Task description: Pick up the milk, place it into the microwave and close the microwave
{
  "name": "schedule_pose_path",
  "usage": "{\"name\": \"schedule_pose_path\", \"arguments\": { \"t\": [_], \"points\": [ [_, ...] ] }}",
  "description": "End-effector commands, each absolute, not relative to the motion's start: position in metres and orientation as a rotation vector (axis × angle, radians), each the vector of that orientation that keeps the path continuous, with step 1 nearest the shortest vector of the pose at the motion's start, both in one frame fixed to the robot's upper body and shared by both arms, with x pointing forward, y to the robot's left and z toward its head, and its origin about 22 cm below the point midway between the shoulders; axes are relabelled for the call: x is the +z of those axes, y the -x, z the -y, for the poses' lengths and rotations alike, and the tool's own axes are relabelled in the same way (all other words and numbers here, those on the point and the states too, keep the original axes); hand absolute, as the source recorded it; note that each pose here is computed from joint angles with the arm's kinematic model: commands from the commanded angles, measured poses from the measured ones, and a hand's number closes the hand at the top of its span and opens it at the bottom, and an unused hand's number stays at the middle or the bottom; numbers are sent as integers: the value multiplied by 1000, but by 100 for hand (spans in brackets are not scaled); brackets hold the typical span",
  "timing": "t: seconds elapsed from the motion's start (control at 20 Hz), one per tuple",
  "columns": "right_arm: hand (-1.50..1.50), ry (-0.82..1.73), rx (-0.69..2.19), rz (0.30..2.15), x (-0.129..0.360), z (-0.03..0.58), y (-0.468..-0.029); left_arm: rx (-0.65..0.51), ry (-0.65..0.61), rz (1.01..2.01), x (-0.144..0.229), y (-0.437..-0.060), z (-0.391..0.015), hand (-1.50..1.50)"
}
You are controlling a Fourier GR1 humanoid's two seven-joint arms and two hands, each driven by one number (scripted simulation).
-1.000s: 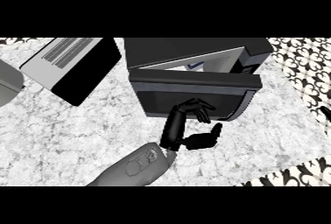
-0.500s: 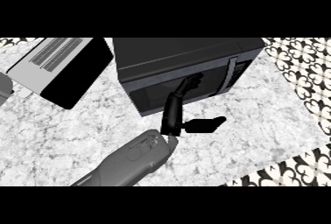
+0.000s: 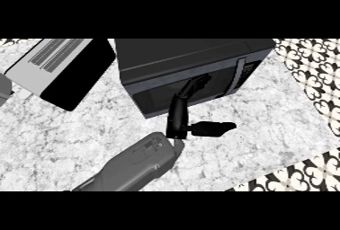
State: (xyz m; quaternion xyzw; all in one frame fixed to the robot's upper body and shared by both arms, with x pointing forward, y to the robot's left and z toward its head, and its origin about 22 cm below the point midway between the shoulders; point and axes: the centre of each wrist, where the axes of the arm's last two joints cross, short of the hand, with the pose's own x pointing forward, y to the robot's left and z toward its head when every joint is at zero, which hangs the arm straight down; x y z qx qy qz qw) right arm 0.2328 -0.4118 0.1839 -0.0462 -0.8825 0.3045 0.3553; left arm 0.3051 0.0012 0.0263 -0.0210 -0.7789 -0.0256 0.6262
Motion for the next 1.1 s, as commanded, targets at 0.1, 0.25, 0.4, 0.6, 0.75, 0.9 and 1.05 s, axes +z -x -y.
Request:
{"name": "schedule_pose_path", "arguments": {
  "t": [0.1, 0.25, 0.4, 0.6, 0.75, 0.9, 1.05],
  "points": [
    [150, 169, 800, 2301, 193, 414, -238, 23, -13, 1810, 43, -330, -3, -150],
    [150, 169, 806, 2307, 196, 413, -240, 28, -19, 1801, 38, -329, -5, -150],
    [150, 166, 804, 2309, 197, 415, -242, 35, -5, 1816, 41, -331, -4, -150],
    [150, -160, 519, 2312, 142, 401, -251, 18, 21, 1826, 39, -325, -1, -150],
    [-150, -191, 523, 2249, 139, 405, -253, 32, 23, 1825, 41, -329, -2, -150],
    [-150, -255, 502, 2234, 138, 406, -257, 31, 24, 1823, 41, -329, -1, -150],
    [-150, -281, 484, 2207, 137, 411, -258, 38, 25, 1832, 42, -330, -1, -150]
  ]
}}
